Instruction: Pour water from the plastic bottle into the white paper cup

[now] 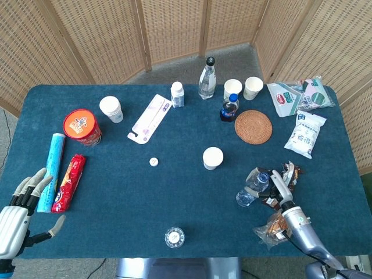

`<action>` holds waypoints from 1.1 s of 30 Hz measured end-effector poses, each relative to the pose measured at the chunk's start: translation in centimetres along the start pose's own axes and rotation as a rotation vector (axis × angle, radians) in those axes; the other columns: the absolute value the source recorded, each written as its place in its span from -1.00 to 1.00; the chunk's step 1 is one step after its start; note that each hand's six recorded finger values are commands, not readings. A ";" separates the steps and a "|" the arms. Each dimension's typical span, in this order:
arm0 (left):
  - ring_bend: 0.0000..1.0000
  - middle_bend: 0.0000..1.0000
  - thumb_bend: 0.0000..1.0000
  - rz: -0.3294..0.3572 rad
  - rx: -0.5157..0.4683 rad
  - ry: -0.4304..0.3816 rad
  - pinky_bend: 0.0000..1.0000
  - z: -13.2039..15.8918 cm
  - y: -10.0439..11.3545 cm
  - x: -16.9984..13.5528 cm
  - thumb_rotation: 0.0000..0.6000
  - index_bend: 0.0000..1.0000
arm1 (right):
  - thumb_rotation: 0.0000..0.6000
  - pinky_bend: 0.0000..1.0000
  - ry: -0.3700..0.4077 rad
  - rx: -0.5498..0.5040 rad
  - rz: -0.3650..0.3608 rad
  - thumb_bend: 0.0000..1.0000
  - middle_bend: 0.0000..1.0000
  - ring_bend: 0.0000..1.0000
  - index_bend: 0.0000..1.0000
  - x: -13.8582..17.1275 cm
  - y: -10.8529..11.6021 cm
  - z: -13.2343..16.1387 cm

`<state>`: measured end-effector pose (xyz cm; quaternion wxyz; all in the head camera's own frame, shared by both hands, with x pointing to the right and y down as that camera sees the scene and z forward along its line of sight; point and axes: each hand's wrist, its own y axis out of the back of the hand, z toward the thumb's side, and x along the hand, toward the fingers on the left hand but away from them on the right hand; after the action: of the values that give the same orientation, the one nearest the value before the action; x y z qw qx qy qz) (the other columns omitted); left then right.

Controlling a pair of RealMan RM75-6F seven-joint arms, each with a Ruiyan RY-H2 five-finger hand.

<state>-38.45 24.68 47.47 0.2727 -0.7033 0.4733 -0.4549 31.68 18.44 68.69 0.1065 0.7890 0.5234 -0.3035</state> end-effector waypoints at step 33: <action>-1.00 -0.96 -0.22 -0.006 0.003 -0.014 -1.00 0.5 -0.1 0.1 0.51 -0.90 | 1.00 0.09 0.119 0.266 -0.018 -0.30 0.27 0.08 0.21 -2.3 -0.2 4.2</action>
<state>-37.94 24.64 47.35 0.2757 -0.7075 0.4687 -0.4514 29.33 14.75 66.74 -0.0328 0.8081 0.4909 -0.3239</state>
